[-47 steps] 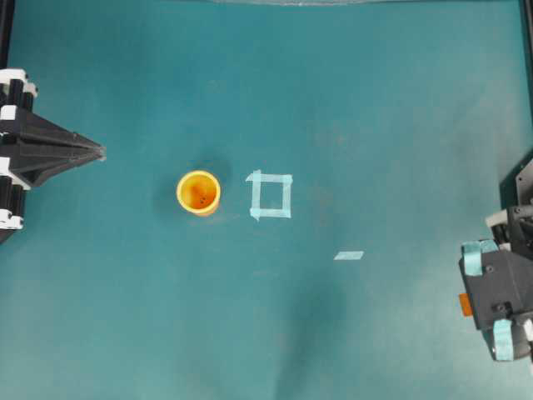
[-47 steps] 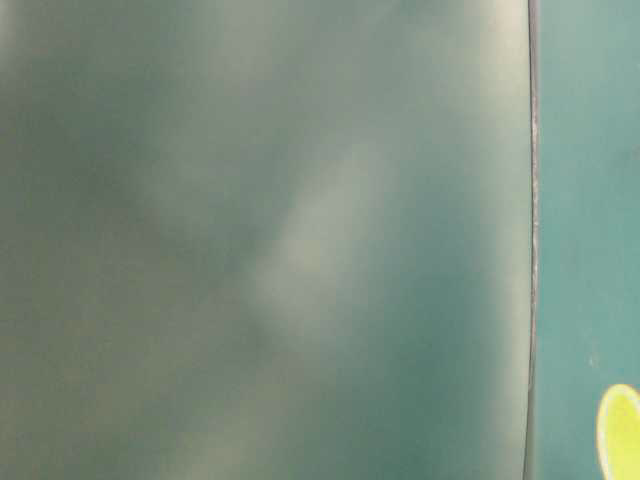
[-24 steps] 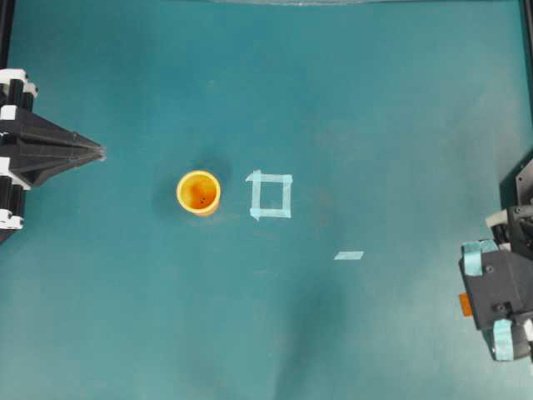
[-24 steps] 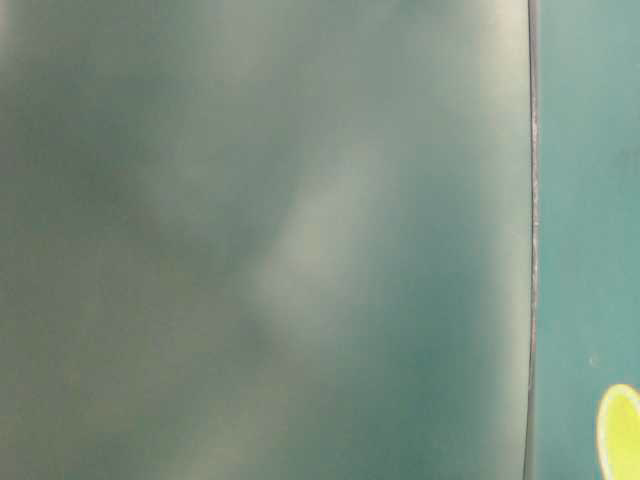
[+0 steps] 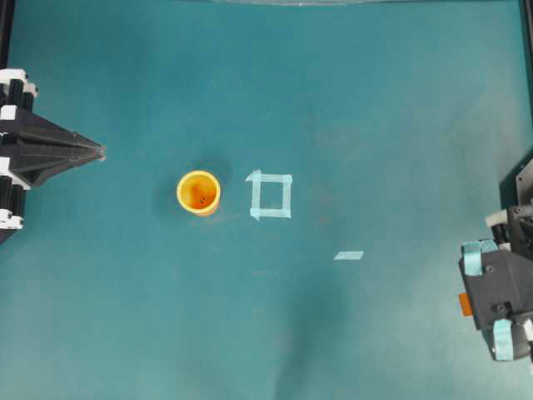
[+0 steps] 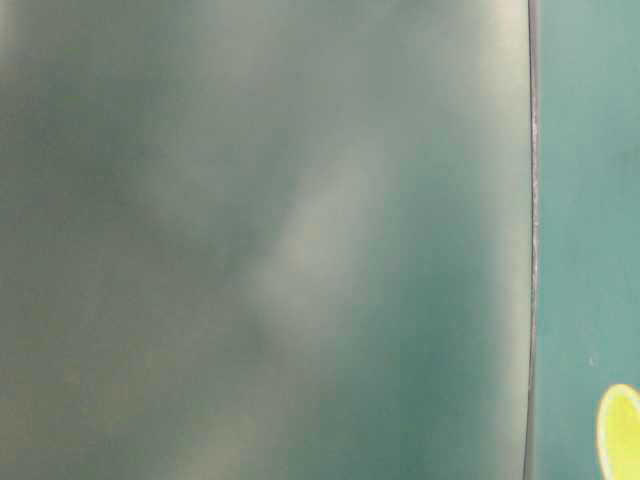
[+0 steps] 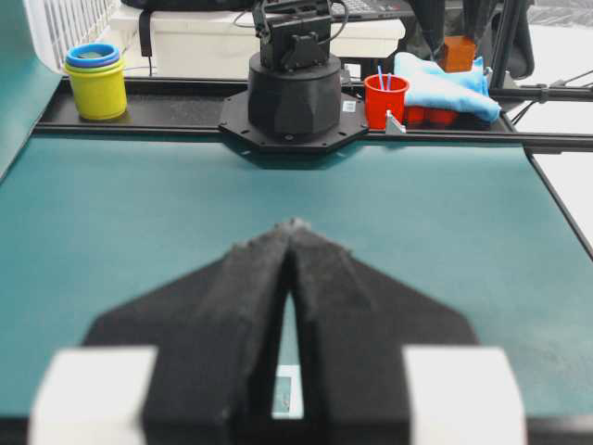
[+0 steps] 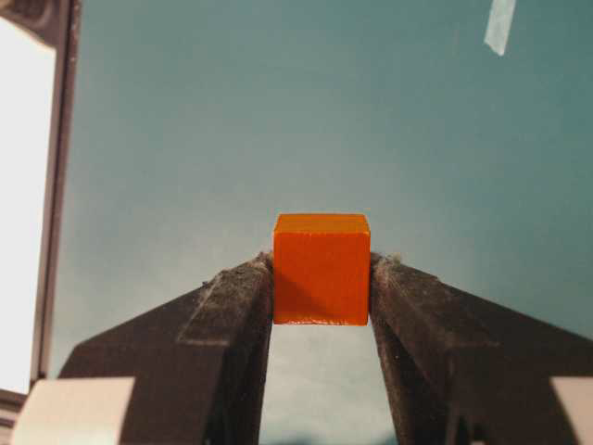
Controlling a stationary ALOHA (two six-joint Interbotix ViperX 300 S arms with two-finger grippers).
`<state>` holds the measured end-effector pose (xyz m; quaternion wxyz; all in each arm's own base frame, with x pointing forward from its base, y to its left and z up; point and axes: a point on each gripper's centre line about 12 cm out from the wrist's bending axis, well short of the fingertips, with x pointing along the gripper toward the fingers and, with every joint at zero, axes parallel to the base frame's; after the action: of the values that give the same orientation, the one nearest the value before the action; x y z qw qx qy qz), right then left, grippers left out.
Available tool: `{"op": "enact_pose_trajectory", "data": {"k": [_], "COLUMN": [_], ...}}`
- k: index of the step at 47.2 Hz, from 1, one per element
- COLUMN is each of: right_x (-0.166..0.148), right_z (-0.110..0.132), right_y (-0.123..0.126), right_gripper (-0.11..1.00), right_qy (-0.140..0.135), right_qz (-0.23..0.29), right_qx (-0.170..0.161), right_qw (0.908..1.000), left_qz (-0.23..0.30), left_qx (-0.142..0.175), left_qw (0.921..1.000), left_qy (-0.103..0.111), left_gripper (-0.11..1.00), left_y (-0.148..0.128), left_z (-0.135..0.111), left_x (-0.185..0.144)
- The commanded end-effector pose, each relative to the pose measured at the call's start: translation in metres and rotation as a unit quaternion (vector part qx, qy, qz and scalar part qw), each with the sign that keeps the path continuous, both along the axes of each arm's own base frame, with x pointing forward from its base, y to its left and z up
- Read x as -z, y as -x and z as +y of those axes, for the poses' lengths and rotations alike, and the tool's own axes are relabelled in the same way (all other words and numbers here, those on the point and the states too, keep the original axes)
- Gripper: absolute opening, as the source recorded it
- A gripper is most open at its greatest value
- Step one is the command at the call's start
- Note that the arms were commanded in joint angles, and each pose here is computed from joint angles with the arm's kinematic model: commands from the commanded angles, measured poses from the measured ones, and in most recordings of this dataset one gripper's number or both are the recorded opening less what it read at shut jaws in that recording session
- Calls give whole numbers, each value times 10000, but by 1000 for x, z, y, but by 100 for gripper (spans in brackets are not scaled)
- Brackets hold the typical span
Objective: Lift the orange block with right arm.
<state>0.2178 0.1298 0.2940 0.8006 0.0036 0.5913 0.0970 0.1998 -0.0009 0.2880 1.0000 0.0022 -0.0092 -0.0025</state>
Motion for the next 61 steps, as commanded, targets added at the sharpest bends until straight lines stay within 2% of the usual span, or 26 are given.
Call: {"op": "enact_pose_trajectory", "data": {"k": [1,61], "right_x": [-10,-7], "right_z": [2,1], "right_y": [-2,-2], "right_gripper": [40,40], "right_qy": [-77,-48], "right_qz": [-142,-124], "right_qx": [-8,-9], "right_qw": [9999,9999], "left_qz": [-107,-107], "left_qx": [-4,-3], "left_qw": [9999,9999], "left_qy": [-7,24], "left_gripper": [0,0], "left_y": [-3,-3], "left_z": [0,0], "left_x": [-9,-9]}}
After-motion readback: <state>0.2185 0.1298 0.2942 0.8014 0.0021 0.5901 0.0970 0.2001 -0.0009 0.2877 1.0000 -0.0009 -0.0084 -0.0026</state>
